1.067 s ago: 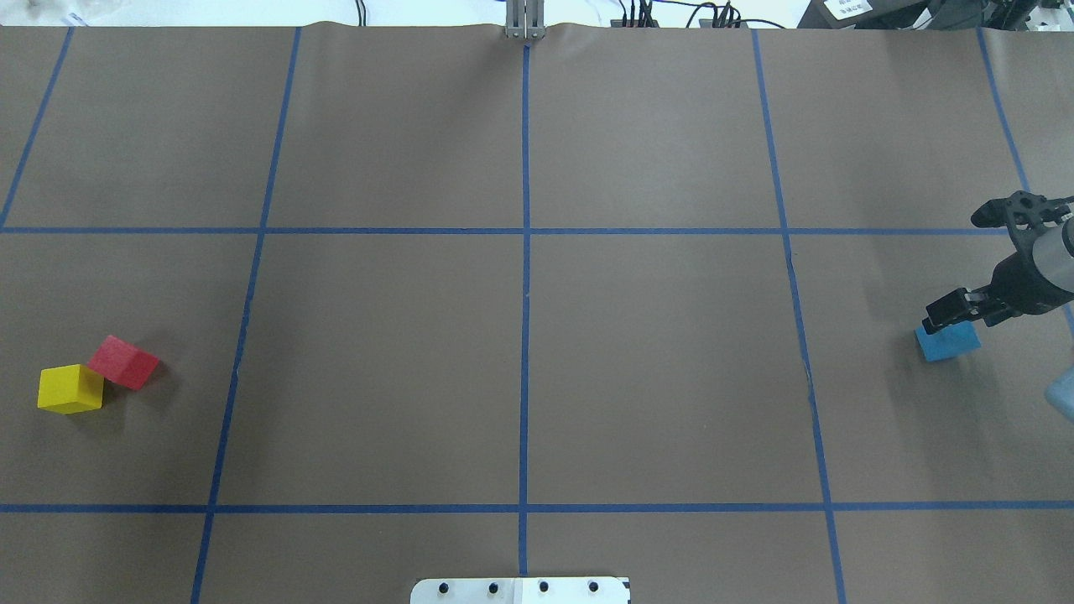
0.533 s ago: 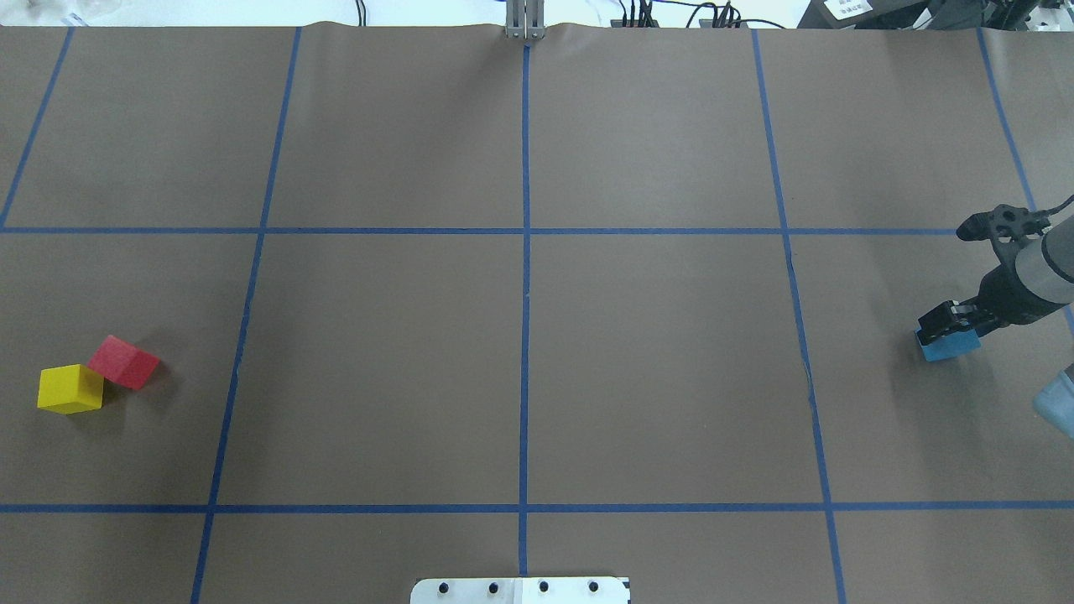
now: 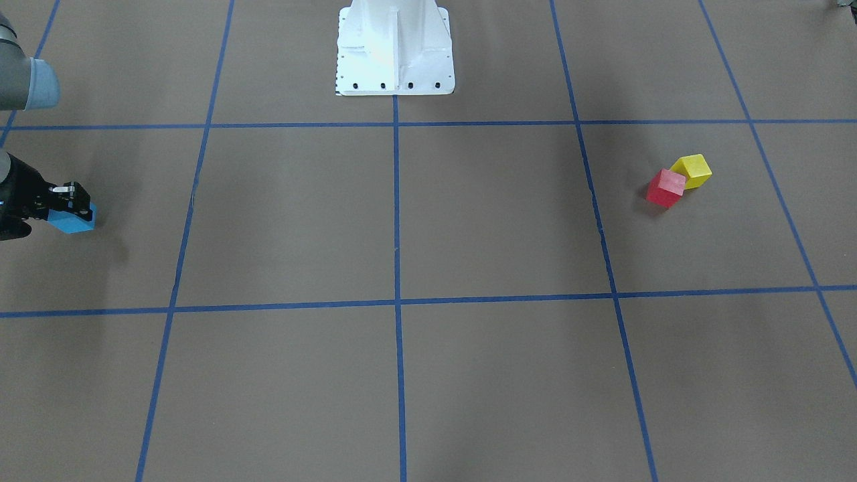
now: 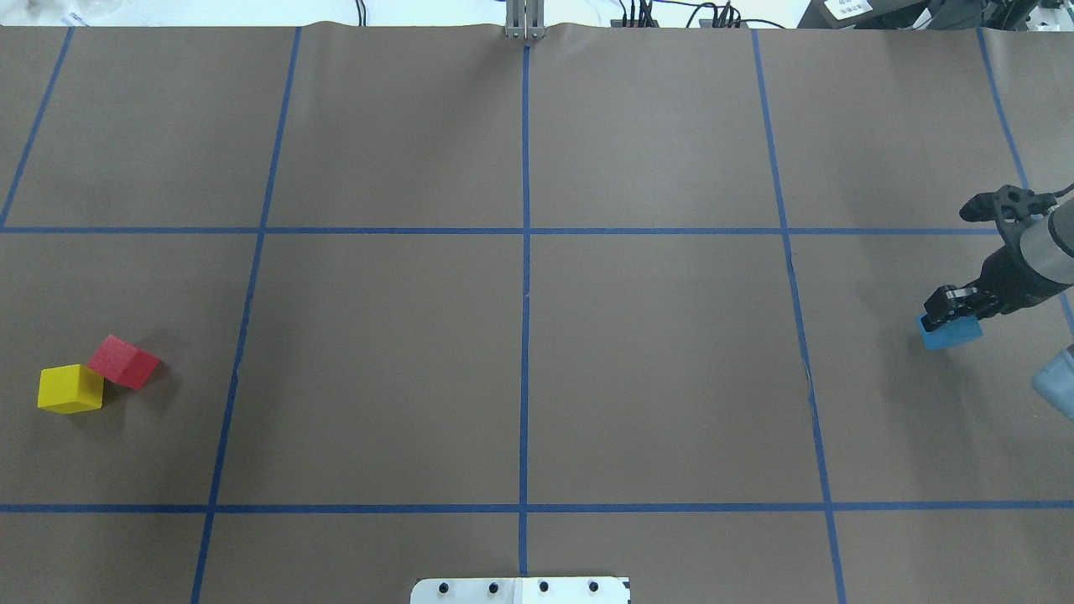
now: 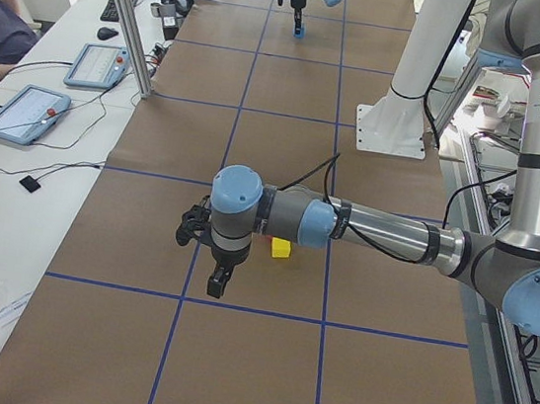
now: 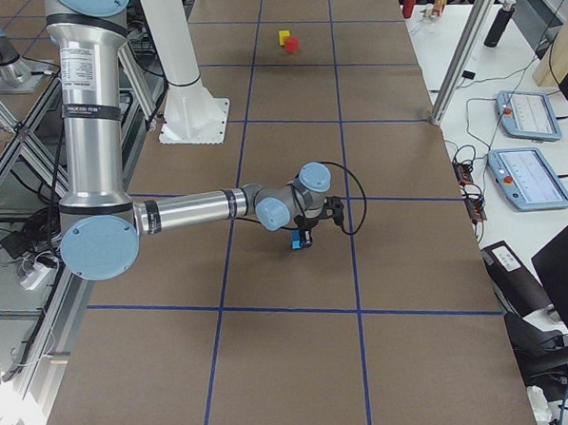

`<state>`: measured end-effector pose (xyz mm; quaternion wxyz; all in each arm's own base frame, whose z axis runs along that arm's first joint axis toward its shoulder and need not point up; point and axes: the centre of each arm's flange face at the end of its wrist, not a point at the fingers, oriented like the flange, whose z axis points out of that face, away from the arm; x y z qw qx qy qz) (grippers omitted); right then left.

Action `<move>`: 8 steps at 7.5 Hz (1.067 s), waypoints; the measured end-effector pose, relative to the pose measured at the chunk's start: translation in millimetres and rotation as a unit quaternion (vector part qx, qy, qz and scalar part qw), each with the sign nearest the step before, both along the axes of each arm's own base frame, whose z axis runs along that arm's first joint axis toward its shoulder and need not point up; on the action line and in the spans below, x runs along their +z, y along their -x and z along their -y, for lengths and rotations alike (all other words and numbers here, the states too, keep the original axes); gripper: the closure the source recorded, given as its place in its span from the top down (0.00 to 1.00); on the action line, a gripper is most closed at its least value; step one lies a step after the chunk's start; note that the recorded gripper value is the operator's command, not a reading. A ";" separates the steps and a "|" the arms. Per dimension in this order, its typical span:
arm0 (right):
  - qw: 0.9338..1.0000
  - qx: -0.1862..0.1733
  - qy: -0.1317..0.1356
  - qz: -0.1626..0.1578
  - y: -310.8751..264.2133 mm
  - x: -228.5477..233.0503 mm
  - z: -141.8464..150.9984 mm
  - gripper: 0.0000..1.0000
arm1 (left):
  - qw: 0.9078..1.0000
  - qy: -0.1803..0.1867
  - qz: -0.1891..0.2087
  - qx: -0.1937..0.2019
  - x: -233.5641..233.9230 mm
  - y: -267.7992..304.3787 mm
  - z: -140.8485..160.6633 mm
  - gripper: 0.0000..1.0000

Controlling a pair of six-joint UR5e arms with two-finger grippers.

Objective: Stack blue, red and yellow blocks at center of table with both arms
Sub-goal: 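Carry the blue cube with the right gripper to the table center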

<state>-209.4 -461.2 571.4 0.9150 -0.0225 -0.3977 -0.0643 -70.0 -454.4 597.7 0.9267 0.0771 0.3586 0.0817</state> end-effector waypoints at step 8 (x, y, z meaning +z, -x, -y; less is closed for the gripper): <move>0.997 -0.054 0.028 -0.043 302.5 -381.0 114.0 0.00 | 1.000 -0.004 0.003 0.002 -3.1 -0.9 3.8 1.00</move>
